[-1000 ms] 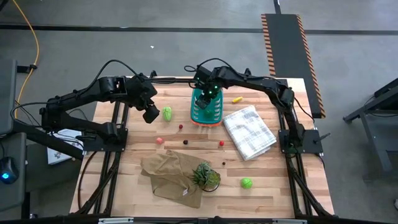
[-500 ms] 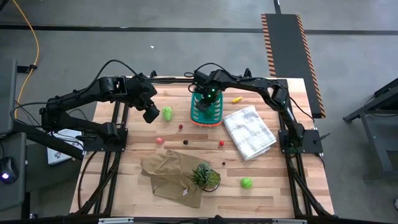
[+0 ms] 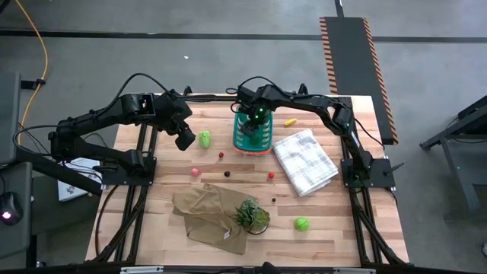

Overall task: Pick and placing Produce into tupperware
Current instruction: Put the red strawberry into the green basket, then put the yellow corn into the green basket

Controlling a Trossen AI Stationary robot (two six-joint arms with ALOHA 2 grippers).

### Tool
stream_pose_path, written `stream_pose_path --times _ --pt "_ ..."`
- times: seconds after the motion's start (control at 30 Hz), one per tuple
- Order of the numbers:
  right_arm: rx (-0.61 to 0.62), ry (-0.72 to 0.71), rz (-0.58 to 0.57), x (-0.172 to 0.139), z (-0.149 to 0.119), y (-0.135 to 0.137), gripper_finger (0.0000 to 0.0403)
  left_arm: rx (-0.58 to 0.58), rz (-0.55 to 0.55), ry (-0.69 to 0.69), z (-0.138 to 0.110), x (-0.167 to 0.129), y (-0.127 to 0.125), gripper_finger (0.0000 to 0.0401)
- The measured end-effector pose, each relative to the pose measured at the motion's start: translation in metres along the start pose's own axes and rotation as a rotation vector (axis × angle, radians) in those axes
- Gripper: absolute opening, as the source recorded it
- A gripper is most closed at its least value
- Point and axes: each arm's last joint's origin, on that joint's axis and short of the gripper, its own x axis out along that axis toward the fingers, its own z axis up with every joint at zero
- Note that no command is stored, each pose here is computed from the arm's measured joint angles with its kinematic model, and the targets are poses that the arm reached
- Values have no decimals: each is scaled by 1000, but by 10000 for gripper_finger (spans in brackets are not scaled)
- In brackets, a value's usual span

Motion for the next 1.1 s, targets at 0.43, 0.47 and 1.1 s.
stream_pose_path --times 0.43,0.47,1.1 --pt "-22 -43 6 -17 8 2 198 0 4 0 0 0 0 248" --pt "-29 -53 7 -22 9 3 198 0 4 0 0 0 0 248" --pt "-168 -106 -81 -132 -8 23 179 0 13 36 -3 0 1 248"
